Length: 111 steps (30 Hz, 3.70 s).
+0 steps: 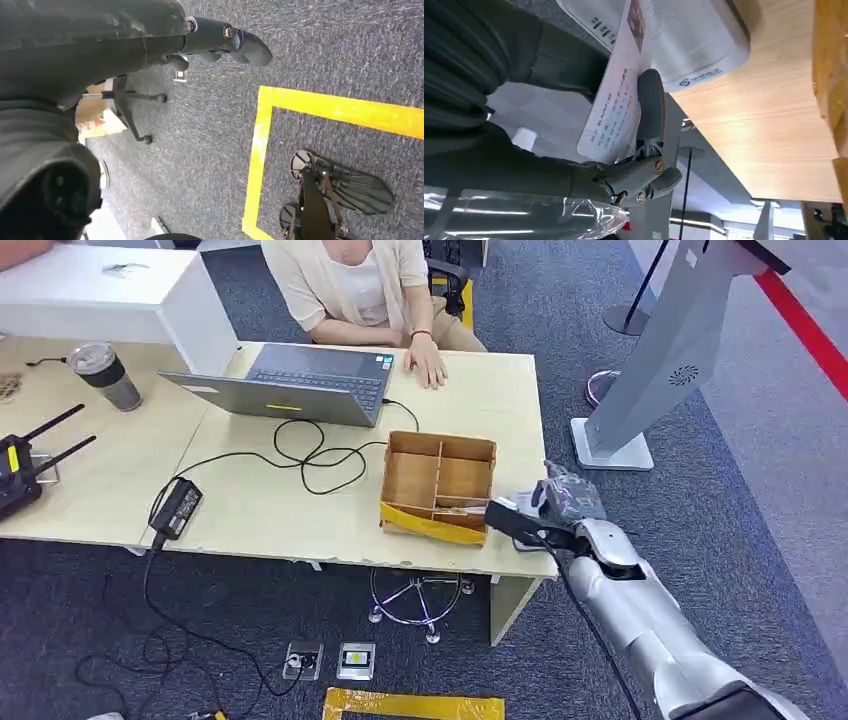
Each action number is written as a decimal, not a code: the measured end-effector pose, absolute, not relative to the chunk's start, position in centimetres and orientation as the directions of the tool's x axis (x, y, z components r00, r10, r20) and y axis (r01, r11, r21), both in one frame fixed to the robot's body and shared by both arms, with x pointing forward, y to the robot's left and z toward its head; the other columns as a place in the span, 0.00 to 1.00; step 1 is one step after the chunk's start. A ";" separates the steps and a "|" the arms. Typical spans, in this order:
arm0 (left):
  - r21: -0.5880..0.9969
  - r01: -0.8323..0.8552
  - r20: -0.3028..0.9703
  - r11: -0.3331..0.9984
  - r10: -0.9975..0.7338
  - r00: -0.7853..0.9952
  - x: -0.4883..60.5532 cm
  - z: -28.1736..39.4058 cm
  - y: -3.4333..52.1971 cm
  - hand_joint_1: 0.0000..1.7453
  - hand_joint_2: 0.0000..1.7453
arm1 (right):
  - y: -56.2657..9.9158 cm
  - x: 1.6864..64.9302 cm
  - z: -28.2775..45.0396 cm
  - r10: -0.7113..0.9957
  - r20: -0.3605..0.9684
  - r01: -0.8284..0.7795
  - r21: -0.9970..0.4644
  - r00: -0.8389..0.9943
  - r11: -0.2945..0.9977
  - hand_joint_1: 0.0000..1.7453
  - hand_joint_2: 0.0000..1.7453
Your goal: Pass the card to the sensor for recognition and then transmit it.
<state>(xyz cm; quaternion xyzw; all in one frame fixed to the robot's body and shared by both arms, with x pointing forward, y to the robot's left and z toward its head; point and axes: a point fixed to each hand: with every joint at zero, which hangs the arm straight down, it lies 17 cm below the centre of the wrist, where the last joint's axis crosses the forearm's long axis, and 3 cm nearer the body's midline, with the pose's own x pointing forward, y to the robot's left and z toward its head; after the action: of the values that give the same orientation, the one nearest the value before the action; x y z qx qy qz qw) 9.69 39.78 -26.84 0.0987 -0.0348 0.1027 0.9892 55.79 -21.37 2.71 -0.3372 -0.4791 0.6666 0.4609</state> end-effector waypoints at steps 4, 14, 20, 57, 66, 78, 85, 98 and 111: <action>0.187 -0.204 0.082 0.961 0.192 0.978 9.6 -26.8 39.9 0.00 0.00 | -22.5 55.5 2.1 0.944 -0.008 -0.307 -0.945 -0.329 -0.115 1.00 1.00; 0.186 -0.197 0.080 0.963 0.185 0.979 9.6 -26.8 40.0 0.00 0.00 | -24.5 55.3 1.5 0.956 -0.013 -0.322 -0.940 -0.295 -0.112 1.00 1.00; 0.188 -0.197 0.073 0.962 0.187 0.980 9.4 -26.8 40.1 0.00 0.00 | -25.1 55.2 1.2 0.959 -0.016 -0.327 -0.938 -0.283 -0.113 1.00 1.00; 0.143 -0.078 0.163 0.987 0.054 0.985 11.2 -26.3 40.7 0.00 0.00 | -22.0 64.4 19.9 0.946 -0.109 -0.028 -0.992 -0.307 -0.123 1.00 1.00; 0.146 -0.075 0.166 0.986 0.051 0.985 11.2 -26.2 41.0 0.00 0.00 | -19.6 64.6 21.4 0.939 -0.095 -0.007 -0.995 -0.331 -0.103 1.00 1.00; 0.154 -0.046 0.172 0.987 0.019 0.985 11.2 -26.2 41.0 0.00 0.00 | -14.1 63.8 21.5 0.933 0.007 -0.033 -0.999 -0.361 -0.006 1.00 1.00; 0.160 -0.043 0.171 0.986 0.016 0.985 11.2 -26.2 41.1 0.00 0.00 | -13.3 63.6 21.3 0.931 0.038 -0.054 -0.998 -0.362 0.019 1.00 1.00; 0.168 -0.043 0.158 0.985 0.016 0.987 10.9 -26.3 41.0 0.00 0.00 | -12.8 63.5 21.0 0.933 0.018 -0.034 -0.999 -0.360 0.006 0.00 0.00; 0.169 -0.065 0.146 0.983 0.040 0.988 10.7 -26.4 41.1 0.00 0.00 | -12.3 63.3 21.4 0.926 0.049 -0.020 -0.999 -0.374 0.044 0.00 0.00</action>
<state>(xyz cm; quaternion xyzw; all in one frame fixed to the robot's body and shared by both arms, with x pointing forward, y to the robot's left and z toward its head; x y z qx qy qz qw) 10.69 41.09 -26.36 0.0870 -0.0713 0.0264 0.9933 63.34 -12.26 21.40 -0.3805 -0.5951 0.5771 0.4100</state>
